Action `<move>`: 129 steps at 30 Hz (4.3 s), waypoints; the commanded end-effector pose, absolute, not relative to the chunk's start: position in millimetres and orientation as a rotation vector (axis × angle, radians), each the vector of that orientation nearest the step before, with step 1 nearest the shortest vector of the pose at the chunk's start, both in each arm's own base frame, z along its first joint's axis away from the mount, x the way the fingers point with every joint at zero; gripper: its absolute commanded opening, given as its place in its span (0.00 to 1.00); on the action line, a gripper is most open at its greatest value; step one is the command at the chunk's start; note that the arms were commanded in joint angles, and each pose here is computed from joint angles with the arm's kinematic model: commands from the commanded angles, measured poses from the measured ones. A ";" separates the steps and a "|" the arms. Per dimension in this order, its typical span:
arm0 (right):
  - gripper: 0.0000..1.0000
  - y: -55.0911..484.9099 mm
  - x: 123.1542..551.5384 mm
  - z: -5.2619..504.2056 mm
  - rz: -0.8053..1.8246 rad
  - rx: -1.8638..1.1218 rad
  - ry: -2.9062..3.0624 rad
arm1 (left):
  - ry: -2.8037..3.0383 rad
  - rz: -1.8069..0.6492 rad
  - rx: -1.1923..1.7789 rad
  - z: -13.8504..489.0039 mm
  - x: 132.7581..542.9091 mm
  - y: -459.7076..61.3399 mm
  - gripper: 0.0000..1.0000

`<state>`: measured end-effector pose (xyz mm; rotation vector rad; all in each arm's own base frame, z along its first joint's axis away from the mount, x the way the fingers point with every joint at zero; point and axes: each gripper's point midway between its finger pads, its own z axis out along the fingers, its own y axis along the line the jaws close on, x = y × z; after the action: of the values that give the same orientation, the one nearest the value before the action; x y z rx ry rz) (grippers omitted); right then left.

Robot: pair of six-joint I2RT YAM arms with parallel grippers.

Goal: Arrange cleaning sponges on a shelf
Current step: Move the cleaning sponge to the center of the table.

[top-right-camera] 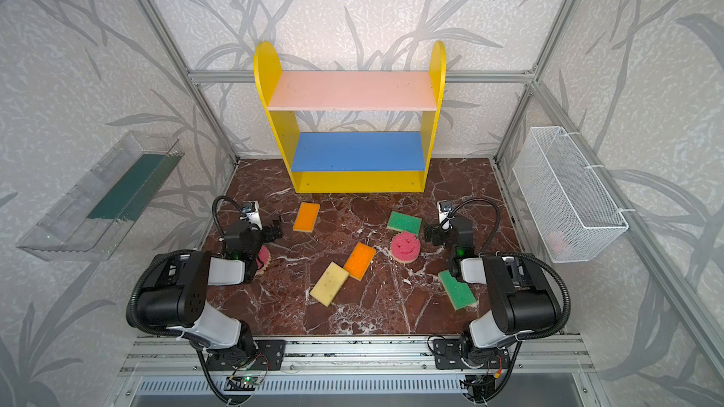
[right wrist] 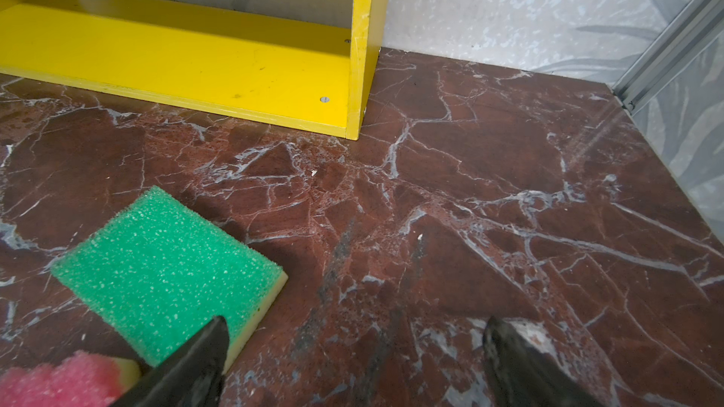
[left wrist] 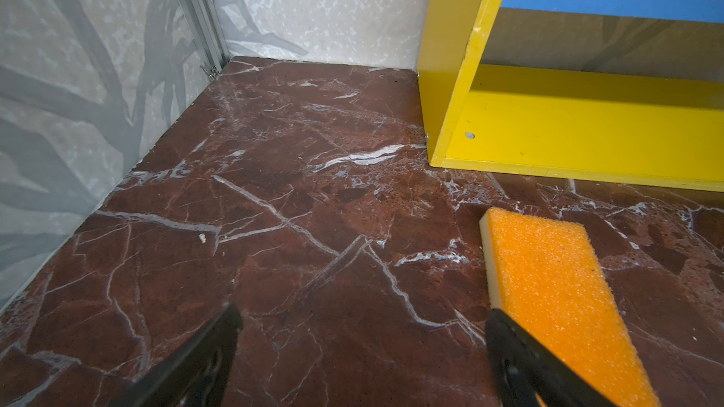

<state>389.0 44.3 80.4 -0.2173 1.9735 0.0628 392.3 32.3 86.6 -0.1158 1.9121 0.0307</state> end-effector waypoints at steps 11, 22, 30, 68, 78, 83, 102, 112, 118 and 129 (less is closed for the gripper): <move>0.99 44.8 396.5 89.2 0.049 -0.220 1.944 | 1.889 0.049 -0.113 95.5 397.2 33.0 0.99; 0.99 41.1 397.4 90.0 0.075 -0.195 1.945 | 1.890 0.051 -0.127 95.1 397.5 34.8 0.99; 0.99 40.7 392.5 110.3 0.072 -0.191 1.915 | 1.926 0.042 -0.137 92.6 396.1 36.8 0.99; 0.99 134.4 251.9 113.4 0.290 -0.281 2.474 | 2.209 -0.038 -0.092 158.9 313.3 -125.3 0.99; 0.99 141.8 245.9 86.5 0.258 -0.334 2.587 | 2.269 -0.059 -0.098 125.6 298.6 -124.9 0.99; 0.99 147.0 250.8 77.5 0.248 -0.306 2.632 | 2.293 -0.076 -0.097 109.2 294.4 -126.5 0.99; 0.71 129.7 291.8 69.9 0.178 -0.054 2.715 | 2.288 -0.133 -0.077 98.9 293.7 -133.0 0.99; 0.67 132.5 298.9 58.5 0.168 -0.056 2.761 | 2.297 -0.155 -0.060 99.9 296.0 -139.3 0.99; 0.61 131.9 300.0 57.6 0.184 -0.048 2.761 | 2.295 -0.159 -0.053 101.7 296.3 -139.9 0.99; 0.99 158.8 302.3 59.7 0.298 -0.227 2.751 | 2.297 -0.181 -0.041 104.8 296.3 -143.6 0.99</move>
<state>298.1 147.3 52.6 -0.1505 2.7732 0.2585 292.4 -142.0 96.1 -0.0259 2.3138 -0.1684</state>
